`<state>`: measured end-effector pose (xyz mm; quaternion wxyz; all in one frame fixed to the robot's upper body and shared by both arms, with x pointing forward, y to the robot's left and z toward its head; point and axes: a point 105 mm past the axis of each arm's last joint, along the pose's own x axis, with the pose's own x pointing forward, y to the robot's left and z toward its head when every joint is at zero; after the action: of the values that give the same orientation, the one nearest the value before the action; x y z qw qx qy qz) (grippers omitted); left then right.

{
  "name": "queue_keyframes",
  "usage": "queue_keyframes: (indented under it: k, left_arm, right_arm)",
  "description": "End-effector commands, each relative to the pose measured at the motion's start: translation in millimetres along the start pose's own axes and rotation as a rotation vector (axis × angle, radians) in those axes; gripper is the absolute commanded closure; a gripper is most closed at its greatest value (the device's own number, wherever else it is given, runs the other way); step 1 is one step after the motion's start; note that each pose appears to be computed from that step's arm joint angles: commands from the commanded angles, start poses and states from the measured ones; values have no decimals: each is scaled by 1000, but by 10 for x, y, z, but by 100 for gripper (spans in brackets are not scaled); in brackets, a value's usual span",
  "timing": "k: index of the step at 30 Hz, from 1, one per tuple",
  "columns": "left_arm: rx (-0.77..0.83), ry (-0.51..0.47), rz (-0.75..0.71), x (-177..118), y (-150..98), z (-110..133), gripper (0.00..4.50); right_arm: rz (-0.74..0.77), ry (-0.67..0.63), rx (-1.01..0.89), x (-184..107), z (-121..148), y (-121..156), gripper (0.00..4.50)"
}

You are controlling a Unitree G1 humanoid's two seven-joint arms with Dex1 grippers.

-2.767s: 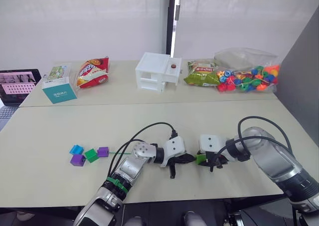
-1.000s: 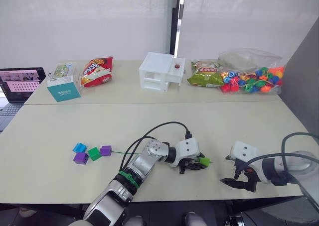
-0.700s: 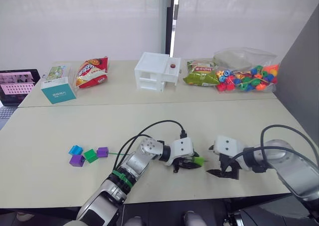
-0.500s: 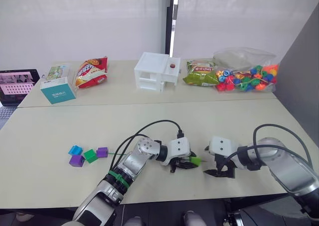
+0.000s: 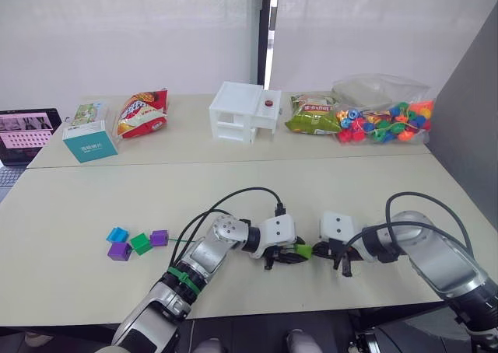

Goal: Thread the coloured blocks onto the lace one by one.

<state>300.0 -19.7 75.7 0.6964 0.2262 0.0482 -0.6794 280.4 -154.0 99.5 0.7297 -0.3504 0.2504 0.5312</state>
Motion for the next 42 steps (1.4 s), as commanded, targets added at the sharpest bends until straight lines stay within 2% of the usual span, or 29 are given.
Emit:
queue_keyframes:
  k: [1, 6, 9, 14, 18, 20, 22, 26, 33, 38, 42]
  left_arm:
    - [-22, 52, 5, -210, -24, -175, 313]
    - [-5, 113, 25, -659, -48, -312, 313]
    - [-20, 194, 56, -1064, -60, -490, 313]
    - [-88, 336, 193, -1910, -12, -751, 313]
    - [-92, 401, 265, -2335, 4, -831, 313]
    - [-126, 367, 267, -2406, -11, -800, 313]
    - [-168, 341, 251, -2431, -34, -776, 207]
    - [-231, 450, 161, -2472, -112, -820, 79]
    - [-166, 655, 179, -2546, 245, -634, 76]
    - [-159, 733, 26, -2418, 67, -511, 76]
    - [-139, 812, 31, -2353, 79, -545, 76]
  right_arm:
    - [-16, 23, 5, -21, -34, -23, 450]
    - [-1, 15, -17, -9, 19, -11, 450]
    - [8, 10, -31, 6, 55, -23, 450]
    - [17, 3, -55, 43, 105, -60, 450]
    - [27, -9, -66, 79, 144, -71, 450]
    - [36, -14, -74, 100, 163, -73, 450]
    - [45, -19, -83, 114, 185, -76, 450]
    - [79, -19, -104, 131, 237, -61, 450]
    - [100, -19, -111, 128, 269, -25, 450]
    - [91, -26, -91, 158, 257, 13, 450]
    - [88, -30, -81, 196, 257, 41, 450]
